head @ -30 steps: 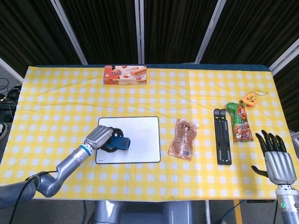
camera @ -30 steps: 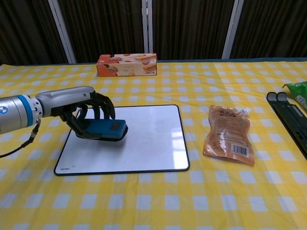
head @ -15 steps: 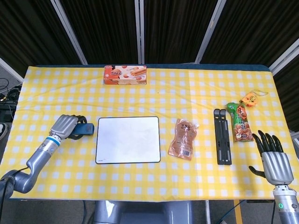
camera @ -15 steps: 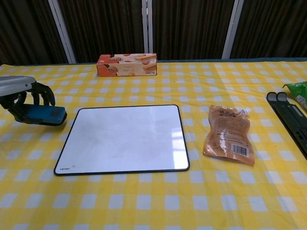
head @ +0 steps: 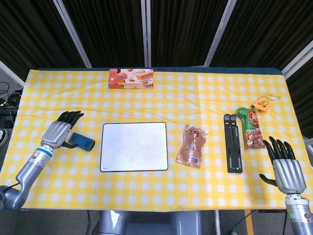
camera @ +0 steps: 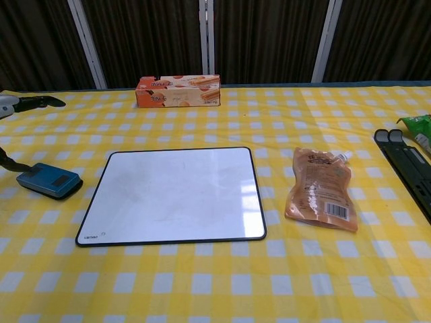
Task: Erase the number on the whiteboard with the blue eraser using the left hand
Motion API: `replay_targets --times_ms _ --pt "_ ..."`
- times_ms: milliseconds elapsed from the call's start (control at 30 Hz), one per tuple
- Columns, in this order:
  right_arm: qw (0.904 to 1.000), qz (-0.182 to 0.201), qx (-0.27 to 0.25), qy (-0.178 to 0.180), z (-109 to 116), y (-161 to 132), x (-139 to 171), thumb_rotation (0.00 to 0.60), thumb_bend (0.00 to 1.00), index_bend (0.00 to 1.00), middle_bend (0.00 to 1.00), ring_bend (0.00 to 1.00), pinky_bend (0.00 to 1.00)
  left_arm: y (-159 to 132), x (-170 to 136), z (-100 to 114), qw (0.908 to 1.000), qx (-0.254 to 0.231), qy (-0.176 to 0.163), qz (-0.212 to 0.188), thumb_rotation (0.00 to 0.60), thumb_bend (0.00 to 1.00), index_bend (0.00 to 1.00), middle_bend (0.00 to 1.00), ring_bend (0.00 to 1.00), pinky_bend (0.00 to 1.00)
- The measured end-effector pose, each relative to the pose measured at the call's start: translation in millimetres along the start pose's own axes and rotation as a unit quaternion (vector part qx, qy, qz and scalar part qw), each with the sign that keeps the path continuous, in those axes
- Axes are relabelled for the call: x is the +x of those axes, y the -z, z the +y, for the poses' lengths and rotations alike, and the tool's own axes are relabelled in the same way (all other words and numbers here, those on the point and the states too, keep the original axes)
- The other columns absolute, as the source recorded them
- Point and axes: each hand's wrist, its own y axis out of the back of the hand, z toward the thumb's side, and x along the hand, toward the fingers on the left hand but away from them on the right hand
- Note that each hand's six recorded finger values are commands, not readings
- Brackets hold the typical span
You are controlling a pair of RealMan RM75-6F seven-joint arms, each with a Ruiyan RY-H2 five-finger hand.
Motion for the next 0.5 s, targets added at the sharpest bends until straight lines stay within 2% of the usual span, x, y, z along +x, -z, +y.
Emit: replay_targets --times_ms 167,500 --pt "1.0000 0.003 -0.006 0.006 5 0 0 0.600 0.00 0.00 0.00 0.00 0.00 -3 -29 14 0.9991 -0.012 -0.031 0.026 0.600 0.00 0.00 0.00 0.00 0.00" --pt "0.9997 0.011 -0.016 0.014 12 -2 1 0.600 0.00 0.00 0.00 0.00 0.00 -11 -106 50 0.9891 0.005 -0.088 0.118 0.600 0.00 0.00 0.00 0.00 0.00"
